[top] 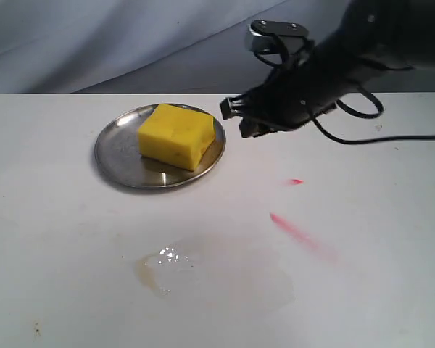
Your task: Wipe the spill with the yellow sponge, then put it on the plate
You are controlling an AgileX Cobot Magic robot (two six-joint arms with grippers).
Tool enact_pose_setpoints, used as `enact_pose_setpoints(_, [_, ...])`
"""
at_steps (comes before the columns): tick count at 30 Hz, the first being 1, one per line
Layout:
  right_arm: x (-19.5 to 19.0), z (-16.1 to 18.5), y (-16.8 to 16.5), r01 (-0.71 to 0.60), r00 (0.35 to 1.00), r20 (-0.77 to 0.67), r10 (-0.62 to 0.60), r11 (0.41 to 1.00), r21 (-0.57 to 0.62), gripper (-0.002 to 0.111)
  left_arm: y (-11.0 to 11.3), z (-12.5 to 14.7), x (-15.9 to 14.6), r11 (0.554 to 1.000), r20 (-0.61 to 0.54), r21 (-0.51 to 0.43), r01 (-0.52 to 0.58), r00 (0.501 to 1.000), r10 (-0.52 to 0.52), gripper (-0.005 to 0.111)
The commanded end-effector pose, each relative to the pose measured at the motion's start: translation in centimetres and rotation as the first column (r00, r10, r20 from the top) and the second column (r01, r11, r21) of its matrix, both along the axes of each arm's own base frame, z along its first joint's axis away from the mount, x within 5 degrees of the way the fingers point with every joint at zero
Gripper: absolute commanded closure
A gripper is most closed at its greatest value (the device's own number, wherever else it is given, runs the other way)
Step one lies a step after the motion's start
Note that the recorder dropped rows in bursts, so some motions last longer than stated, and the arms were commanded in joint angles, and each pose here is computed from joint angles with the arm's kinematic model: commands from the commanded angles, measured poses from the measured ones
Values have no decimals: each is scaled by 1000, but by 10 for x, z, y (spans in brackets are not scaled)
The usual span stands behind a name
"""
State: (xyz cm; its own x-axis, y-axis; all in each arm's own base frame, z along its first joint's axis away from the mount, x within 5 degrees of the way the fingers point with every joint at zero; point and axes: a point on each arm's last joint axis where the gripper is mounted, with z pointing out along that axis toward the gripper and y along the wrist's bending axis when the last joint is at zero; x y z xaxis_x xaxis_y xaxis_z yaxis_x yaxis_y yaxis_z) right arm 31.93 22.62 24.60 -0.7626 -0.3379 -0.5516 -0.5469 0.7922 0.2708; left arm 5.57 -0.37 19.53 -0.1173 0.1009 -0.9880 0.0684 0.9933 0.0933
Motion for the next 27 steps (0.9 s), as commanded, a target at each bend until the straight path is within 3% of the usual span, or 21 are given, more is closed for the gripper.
enact_pose_setpoints(1, [-40,8,-34,58,991,117,-61,998,26,104,0,-1,0,1000,6,-4,5,1000,-5,107])
enact_pose_setpoints(3, [-57,10,-47,91,984,148,-98,995,50,108,0,-1,0,1000,6,-4,5,1000,-5,107])
enact_pose_setpoints(13, [-132,11,-100,163,946,258,-196,976,145,108,0,-1,0,1000,6,-4,5,1000,-5,107])
enact_pose_setpoints(23, [-170,-9,-142,263,901,303,-310,946,188,108,0,-1,0,1000,6,-4,5,1000,-5,107])
enact_pose_setpoints(27, [-181,-22,-164,365,847,329,-418,906,213,108,0,-1,0,1000,6,-4,5,1000,-5,107])
